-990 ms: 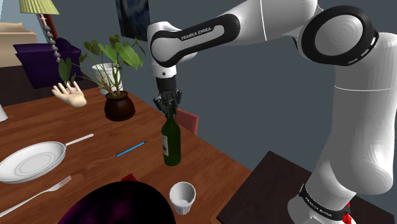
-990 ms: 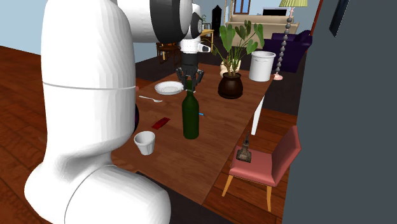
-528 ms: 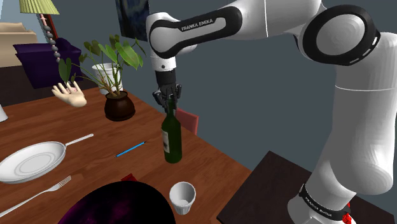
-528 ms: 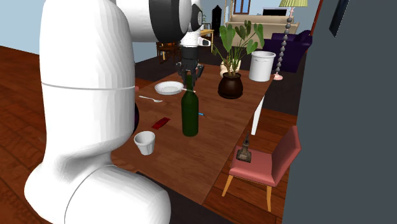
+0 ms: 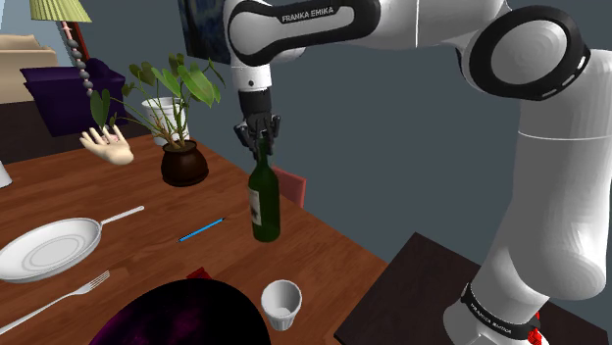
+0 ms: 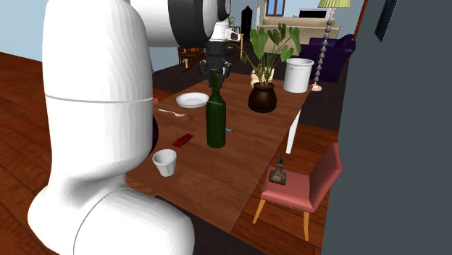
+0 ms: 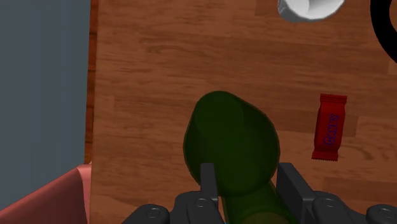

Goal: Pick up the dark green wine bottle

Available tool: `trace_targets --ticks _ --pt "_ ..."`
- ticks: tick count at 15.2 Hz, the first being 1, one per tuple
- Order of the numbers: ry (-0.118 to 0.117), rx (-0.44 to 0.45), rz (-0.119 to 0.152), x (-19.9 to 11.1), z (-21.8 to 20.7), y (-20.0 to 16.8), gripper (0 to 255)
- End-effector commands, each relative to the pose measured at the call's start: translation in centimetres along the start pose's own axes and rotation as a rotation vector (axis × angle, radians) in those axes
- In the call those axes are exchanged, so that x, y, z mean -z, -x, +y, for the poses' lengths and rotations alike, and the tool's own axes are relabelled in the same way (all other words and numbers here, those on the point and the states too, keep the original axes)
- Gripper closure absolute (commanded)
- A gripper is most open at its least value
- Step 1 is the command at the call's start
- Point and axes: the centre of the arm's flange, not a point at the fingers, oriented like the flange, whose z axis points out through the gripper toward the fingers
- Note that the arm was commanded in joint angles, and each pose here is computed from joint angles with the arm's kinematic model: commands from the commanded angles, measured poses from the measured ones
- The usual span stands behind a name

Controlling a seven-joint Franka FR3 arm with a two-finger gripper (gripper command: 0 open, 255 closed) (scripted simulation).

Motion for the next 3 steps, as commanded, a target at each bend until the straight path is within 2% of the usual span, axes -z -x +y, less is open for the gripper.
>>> trace_targets --ticks 1,3 --pt "0.0 0.0 0.0 1.1 -0.04 0.13 255" --pt "0.0 0.0 0.0 1.18 -0.04 0.15 255"
